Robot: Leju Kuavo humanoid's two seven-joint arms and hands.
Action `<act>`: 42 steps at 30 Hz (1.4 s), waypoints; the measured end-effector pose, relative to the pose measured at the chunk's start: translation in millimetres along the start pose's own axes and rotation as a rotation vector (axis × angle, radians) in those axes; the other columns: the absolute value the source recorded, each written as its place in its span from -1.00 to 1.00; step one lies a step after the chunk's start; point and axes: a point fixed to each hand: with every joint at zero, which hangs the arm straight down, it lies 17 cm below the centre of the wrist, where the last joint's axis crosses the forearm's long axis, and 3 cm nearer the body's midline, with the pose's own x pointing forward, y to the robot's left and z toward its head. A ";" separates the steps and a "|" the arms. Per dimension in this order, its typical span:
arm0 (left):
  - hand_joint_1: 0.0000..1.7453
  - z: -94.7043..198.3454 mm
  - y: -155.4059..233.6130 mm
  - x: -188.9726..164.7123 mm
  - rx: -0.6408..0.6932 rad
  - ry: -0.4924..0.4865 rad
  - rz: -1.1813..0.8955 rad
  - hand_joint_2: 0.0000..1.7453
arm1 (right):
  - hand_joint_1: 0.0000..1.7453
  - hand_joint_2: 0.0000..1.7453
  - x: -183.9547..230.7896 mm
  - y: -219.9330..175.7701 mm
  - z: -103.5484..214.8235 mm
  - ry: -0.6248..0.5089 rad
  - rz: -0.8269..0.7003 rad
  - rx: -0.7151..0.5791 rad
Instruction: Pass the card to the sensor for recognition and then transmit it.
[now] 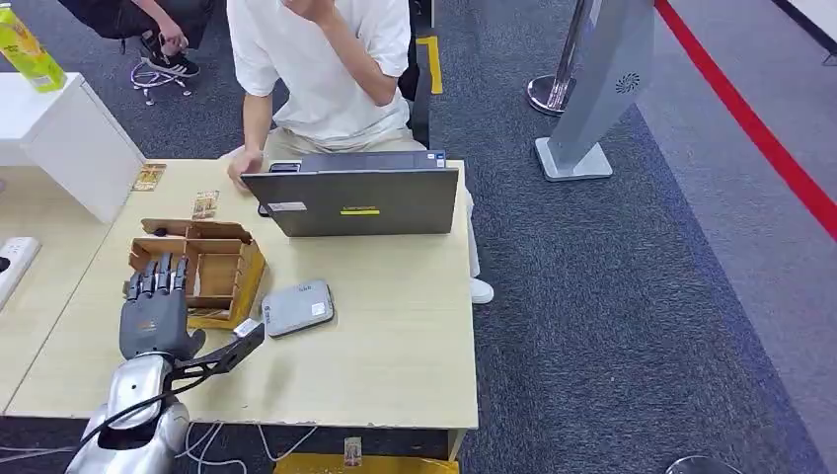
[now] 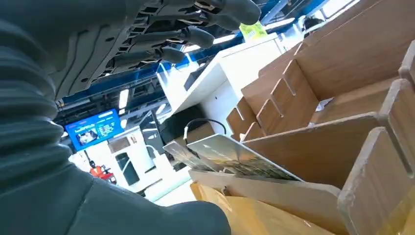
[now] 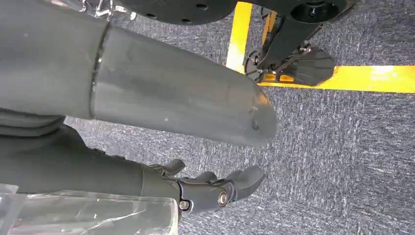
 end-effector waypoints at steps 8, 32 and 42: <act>1.00 0.7 -1.5 8.7 -0.008 -0.043 0.003 1.00 | -1.00 -1.00 0.0 -0.1 0.0 0.000 0.001 0.000; 1.00 -0.4 -0.9 17.9 -0.016 -0.069 0.041 1.00 | -1.00 -1.00 -0.1 -0.1 0.0 -0.001 0.013 0.001; 1.00 -4.3 34.7 31.4 0.076 -0.108 0.073 1.00 | -1.00 -1.00 0.3 -0.2 0.0 -0.004 0.012 0.001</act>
